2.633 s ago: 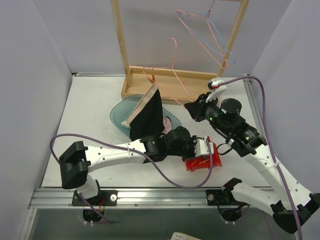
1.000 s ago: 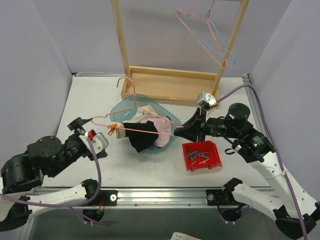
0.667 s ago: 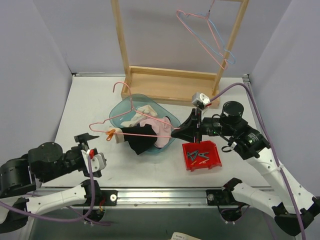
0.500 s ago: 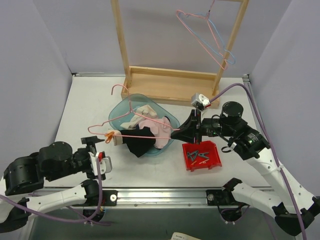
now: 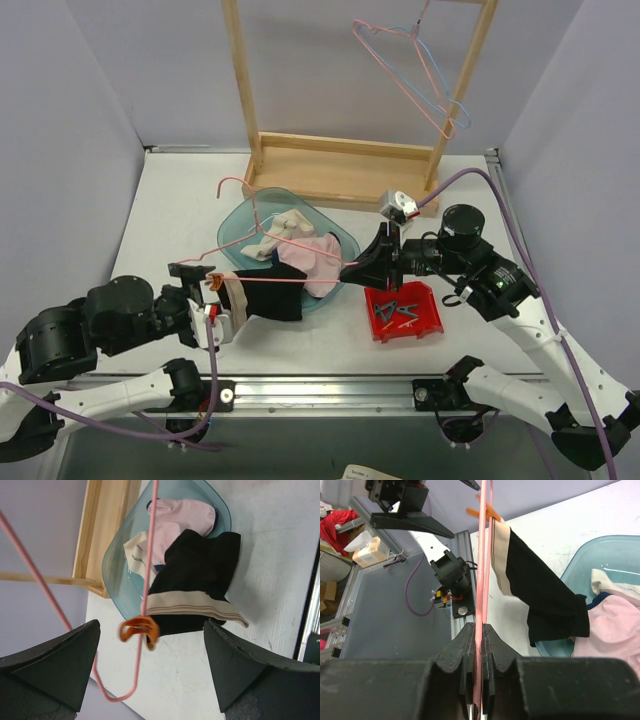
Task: Remove the underwear clipped to the hanger
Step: Remove the underwear from the hanger.
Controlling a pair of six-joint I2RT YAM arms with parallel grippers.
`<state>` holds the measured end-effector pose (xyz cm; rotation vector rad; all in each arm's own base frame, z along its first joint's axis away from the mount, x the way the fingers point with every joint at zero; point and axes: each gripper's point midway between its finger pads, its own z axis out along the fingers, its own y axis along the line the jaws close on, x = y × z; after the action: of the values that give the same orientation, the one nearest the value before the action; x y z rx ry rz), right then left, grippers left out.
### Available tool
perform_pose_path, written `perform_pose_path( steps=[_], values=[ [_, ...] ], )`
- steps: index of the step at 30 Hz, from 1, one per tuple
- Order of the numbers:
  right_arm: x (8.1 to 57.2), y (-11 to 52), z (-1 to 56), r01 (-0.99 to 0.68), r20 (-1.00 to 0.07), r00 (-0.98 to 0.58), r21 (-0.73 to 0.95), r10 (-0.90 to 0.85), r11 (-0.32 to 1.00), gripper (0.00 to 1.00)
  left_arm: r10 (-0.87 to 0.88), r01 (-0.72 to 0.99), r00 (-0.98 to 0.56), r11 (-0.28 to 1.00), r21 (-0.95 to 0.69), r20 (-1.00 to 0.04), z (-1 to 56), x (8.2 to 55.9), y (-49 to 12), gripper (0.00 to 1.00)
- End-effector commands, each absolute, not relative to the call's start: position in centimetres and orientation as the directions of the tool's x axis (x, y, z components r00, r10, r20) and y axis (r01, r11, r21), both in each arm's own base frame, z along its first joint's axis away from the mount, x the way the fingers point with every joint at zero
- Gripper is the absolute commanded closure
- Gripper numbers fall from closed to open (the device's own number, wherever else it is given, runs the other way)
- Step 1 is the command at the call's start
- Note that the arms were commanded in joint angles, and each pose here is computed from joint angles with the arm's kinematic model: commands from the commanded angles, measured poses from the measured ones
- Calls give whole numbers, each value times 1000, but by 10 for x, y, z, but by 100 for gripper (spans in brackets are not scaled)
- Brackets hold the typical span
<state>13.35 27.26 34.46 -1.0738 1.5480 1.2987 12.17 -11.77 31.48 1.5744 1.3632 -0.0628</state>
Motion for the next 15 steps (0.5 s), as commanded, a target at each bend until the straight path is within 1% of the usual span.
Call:
perform_pose_path(
  steps=[1, 6, 12, 15],
  values=[
    [124, 275, 357, -972, -969, -234, 232, -74, 37, 100, 623, 746, 405, 198, 635, -669, 353, 117, -123, 6],
    [125, 277, 355, -971, -968, -236, 234, -80, 38, 100, 660, 730, 396, 195, 655, -638, 344, 122, -115, 6],
    [125, 277, 356, -972, -969, -235, 233, -80, 36, 100, 685, 793, 364, 127, 596, -631, 318, 112, -121, 6],
    [126, 278, 355, -971, -968, -237, 235, -82, 38, 100, 692, 799, 358, 120, 590, -626, 315, 111, -121, 5]
  ],
)
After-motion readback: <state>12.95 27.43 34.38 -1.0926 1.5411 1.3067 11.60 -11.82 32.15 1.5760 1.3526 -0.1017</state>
